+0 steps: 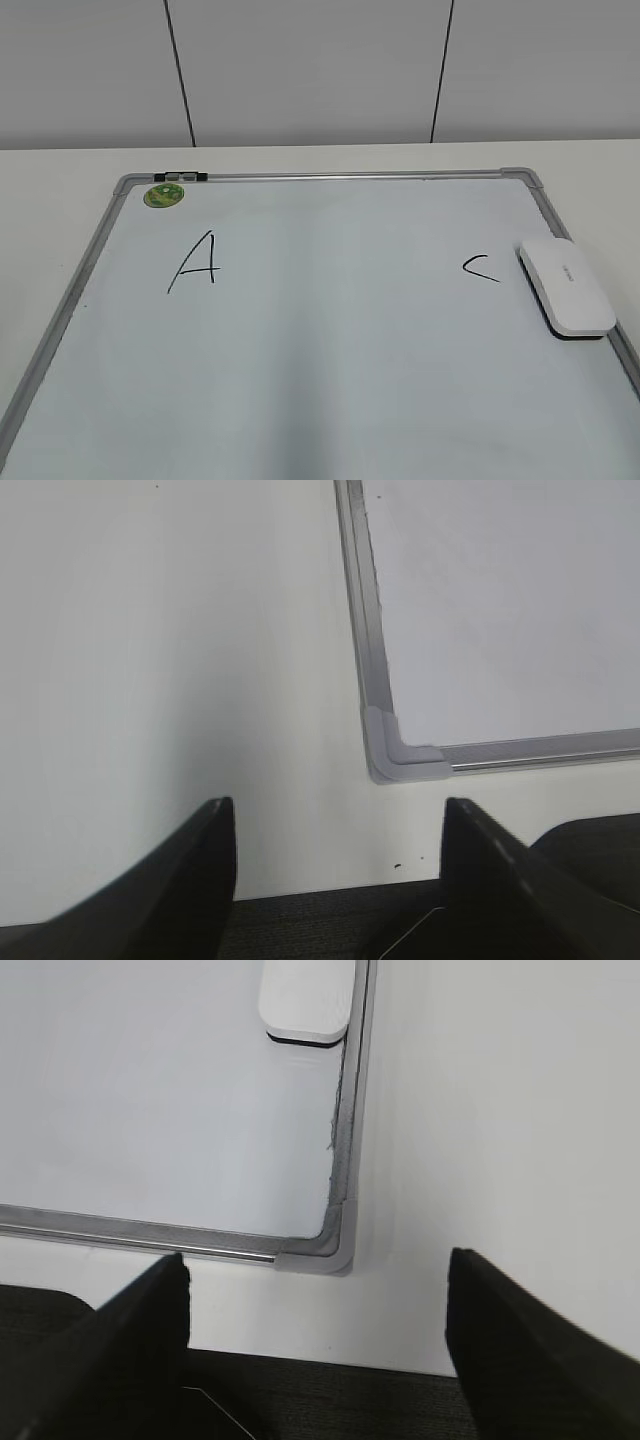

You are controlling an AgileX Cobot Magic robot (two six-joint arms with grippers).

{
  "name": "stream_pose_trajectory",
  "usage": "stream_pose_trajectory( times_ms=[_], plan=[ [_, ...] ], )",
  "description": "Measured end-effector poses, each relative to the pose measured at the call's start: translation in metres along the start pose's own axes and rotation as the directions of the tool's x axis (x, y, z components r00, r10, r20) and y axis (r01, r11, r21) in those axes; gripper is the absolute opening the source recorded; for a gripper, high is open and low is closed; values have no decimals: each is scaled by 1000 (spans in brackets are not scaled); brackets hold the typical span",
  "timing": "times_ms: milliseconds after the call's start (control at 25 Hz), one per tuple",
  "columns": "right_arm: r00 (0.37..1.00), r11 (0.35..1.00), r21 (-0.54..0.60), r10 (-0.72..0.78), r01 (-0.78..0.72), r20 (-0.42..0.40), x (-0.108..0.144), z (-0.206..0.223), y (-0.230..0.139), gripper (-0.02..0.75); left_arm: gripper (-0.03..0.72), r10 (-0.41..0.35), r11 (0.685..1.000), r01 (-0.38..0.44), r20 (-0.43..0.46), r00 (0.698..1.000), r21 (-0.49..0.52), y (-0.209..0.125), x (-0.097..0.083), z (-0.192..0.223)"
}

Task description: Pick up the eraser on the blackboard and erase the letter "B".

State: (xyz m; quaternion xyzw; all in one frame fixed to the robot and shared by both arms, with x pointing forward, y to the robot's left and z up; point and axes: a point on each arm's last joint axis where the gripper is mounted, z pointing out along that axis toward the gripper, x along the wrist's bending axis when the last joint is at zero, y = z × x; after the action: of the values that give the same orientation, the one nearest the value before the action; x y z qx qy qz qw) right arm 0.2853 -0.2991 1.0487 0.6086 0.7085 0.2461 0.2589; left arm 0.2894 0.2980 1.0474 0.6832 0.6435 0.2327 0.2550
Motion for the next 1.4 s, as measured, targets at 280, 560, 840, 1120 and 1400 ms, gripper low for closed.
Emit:
stream_pose_trajectory(
  times_ms=[280, 560, 840, 1120, 1400],
  plan=[
    [1000, 1000, 0, 0, 0, -4, 0, 0, 0, 591, 467, -18, 1000, 18, 35, 999, 3, 0, -3, 0],
    [1000, 1000, 4, -2, 2, -4, 0, 0, 0, 591, 460, -37, 999, 36, 70, 997, 7, 0, -6, 0],
    [1000, 1000, 4, -2, 2, -4, 0, 0, 0, 591, 457, -37, 999, 36, 71, 997, 5, -1, -6, 0],
    [1000, 1000, -28, 4, -4, 1, -1, -4, -3, 591, 440, -32, 993, 41, 81, 996, -107, -11, -5, -15],
    [994, 983, -163, 95, -84, 61, -6, -22, -18, 591, 439, -25, 966, 48, 96, 995, -255, -26, -4, -33]
  ],
)
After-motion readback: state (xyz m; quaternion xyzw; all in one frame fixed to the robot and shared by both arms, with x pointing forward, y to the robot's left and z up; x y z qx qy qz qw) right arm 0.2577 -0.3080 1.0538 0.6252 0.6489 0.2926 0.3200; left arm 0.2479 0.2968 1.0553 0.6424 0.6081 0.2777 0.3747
